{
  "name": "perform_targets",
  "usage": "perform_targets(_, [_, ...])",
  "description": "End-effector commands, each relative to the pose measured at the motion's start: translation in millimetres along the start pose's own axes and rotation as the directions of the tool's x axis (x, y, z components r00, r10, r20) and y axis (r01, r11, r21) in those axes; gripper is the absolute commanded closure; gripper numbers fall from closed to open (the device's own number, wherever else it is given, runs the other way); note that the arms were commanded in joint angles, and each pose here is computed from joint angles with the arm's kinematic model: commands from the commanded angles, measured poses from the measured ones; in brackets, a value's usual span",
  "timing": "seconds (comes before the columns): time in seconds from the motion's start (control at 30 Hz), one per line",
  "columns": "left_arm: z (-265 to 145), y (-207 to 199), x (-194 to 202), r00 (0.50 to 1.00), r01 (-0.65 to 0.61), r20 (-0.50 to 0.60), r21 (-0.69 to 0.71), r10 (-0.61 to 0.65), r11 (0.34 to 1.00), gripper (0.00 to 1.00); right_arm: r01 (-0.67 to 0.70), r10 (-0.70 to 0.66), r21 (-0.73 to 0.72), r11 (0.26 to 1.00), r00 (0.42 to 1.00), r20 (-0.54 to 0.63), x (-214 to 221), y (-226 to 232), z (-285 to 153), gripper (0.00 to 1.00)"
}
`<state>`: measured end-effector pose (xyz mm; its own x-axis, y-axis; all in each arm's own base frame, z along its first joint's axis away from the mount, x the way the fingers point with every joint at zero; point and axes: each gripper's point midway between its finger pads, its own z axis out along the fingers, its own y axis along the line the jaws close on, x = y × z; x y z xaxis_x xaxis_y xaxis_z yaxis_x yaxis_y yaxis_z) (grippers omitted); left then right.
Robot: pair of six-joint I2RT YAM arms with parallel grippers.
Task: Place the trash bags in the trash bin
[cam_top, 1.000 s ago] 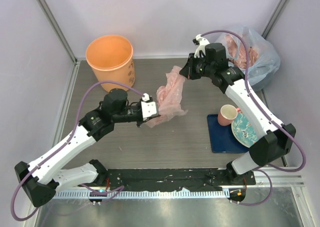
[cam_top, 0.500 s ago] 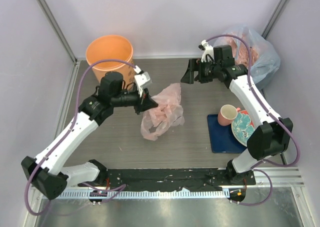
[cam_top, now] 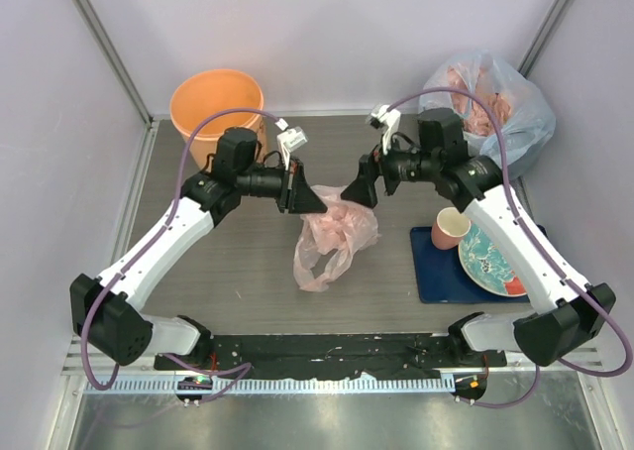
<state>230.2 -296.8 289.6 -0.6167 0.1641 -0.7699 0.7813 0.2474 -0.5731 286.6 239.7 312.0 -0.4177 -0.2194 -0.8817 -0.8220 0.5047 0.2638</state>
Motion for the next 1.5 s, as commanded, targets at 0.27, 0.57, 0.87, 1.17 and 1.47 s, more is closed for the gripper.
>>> perform_targets(0.27, [-11, -27, -27, 0.998, -0.026, 0.067, 0.144, 0.016, 0.989, 0.95, 0.196, -0.204, -0.192, 0.962, 0.979, -0.025, 32, 53, 21, 0.25])
perform_targets(0.57, [-51, 0, -64, 0.976, -0.053, 0.210, -0.037, 0.059, 0.998, 0.63, 0.136, -0.136, -0.012, 0.991, 0.990, -0.028, 33, 28, 20, 0.99])
perform_targets(0.87, [-88, 3, -43, 0.935, -0.071, 0.333, -0.168, 0.125, 0.983, 0.18, -0.064, 0.063, 0.005, 0.998, 0.995, 0.081, -1, 29, 20, 0.99])
perform_targets(1.17, [-65, -3, -30, 0.948, -0.071, 0.301, -0.112, 0.102, 0.991, 0.09, -0.154, 0.157, -0.043, 0.987, 0.983, 0.095, -4, 36, 27, 0.99])
perform_targets(1.47, [-48, -10, -40, 0.947, -0.133, 0.277, -0.125, 0.163, 0.983, 0.65, -0.142, 0.146, -0.059, 0.988, 0.987, 0.062, 5, 39, 28, 0.99])
